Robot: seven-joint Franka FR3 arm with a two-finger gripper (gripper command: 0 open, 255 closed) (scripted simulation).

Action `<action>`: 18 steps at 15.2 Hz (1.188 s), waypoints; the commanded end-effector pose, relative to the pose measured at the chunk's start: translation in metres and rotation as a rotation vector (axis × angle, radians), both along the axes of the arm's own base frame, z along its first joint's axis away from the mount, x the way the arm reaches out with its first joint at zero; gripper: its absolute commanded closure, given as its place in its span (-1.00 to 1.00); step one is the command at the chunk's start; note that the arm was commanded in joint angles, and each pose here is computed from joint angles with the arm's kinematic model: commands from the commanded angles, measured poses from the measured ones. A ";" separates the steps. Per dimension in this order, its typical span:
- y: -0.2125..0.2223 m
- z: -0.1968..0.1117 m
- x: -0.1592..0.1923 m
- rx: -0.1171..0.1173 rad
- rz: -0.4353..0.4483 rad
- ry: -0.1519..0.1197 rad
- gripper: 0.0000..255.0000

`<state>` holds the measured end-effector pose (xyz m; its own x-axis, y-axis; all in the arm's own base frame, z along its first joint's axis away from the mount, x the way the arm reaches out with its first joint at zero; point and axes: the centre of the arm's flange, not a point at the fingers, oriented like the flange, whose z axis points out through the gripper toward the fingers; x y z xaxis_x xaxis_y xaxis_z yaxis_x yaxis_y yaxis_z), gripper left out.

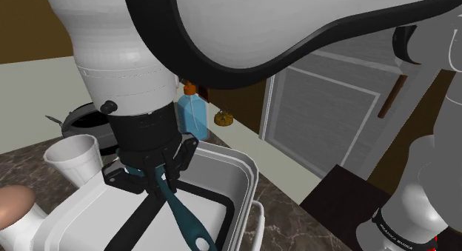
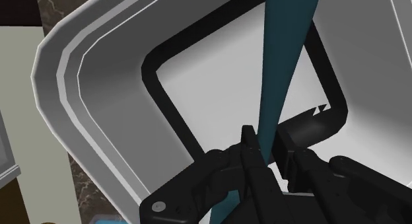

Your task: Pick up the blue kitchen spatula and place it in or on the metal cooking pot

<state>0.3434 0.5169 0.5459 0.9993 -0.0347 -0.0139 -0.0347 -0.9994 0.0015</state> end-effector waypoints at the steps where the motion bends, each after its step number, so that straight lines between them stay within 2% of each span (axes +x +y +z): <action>1: 0.000 -0.001 0.000 0.000 0.000 0.000 1.00; 4: 0.000 -0.001 0.000 0.000 0.000 0.000 1.00; 5: 0.000 -0.001 0.000 0.000 0.000 0.000 -1.00; 10: 0.000 -0.001 0.000 0.000 0.000 0.000 -1.00; 14: 0.000 0.049 0.001 0.000 0.000 0.000 -1.00; 18: 0.000 0.049 0.001 0.000 0.000 0.000 -1.00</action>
